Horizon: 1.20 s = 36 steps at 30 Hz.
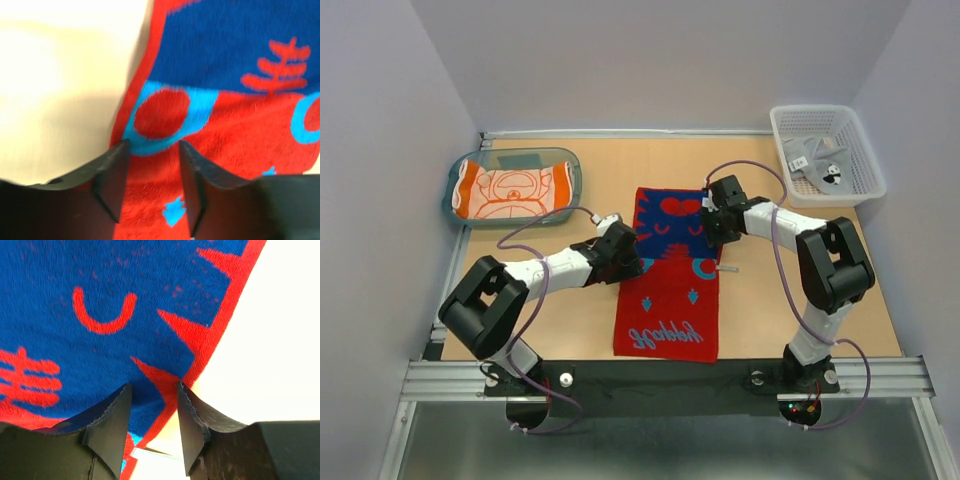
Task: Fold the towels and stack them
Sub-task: Flatten out the crumpled towel, then fold the towel
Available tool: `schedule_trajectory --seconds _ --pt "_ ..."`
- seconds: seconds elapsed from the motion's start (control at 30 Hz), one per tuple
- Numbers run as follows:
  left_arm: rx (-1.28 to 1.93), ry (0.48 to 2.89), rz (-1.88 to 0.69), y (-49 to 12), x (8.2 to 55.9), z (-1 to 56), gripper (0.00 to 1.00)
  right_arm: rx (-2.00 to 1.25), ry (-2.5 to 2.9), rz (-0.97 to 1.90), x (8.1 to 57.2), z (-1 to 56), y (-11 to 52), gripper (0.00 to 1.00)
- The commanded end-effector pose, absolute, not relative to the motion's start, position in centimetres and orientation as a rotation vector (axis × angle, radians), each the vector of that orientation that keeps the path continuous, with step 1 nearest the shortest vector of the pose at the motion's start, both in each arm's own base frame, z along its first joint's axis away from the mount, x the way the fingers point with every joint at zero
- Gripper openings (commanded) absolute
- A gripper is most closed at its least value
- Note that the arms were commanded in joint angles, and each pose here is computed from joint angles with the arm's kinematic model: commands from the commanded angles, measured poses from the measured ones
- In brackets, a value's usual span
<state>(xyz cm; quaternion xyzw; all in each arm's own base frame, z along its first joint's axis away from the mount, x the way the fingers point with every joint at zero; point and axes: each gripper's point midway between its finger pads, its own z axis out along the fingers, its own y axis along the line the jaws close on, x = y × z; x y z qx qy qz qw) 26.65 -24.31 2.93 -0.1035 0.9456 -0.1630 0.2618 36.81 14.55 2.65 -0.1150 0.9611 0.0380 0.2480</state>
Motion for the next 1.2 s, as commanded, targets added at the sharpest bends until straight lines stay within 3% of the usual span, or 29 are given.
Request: schedule_trajectory --seconds 0.0,0.07,0.1,0.17,0.27,0.33,0.4,0.5,0.67,0.87,1.17 --pt "-0.321 2.493 -0.472 -23.5 26.5 5.6 0.65 -0.429 2.558 0.090 37.4 5.9 14.3 0.47" --pt "-0.256 2.431 -0.455 -23.4 28.1 7.9 0.70 -0.468 2.509 0.096 38.0 7.5 14.5 0.48" --pt "-0.250 2.397 -0.417 -22.7 29.4 8.8 0.87 -0.466 2.477 0.091 38.6 8.7 14.3 0.48" --pt "-0.151 2.324 -0.361 -22.5 31.9 11.6 0.99 -0.450 2.418 0.103 40.5 11.0 14.0 0.59" --pt "-0.014 2.236 -0.260 -21.9 36.1 14.7 0.99 -0.389 2.374 0.146 43.6 12.9 12.4 0.70" --pt "0.044 2.200 -0.238 -22.1 39.0 16.2 0.99 -0.366 2.355 0.123 45.9 13.5 11.0 0.70" --pt "0.144 2.201 -0.186 -22.2 40.9 15.7 0.98 -0.378 2.340 0.125 47.3 13.7 10.2 0.67" --pt "0.202 2.180 -0.168 -22.2 44.5 16.3 0.84 -0.402 2.323 0.159 49.6 13.5 9.9 0.58" --pt "0.355 2.153 -0.171 -22.7 49.6 17.0 0.83 -0.460 2.333 0.186 52.4 11.1 9.3 0.47" --pt "0.514 2.137 -0.153 -23.8 53.4 15.8 0.82 -0.557 2.305 0.268 53.8 10.0 10.6 0.43" --pt "0.670 2.125 -0.197 -24.8 55.4 13.1 0.79 -0.604 2.315 0.355 54.7 7.5 11.9 0.41"
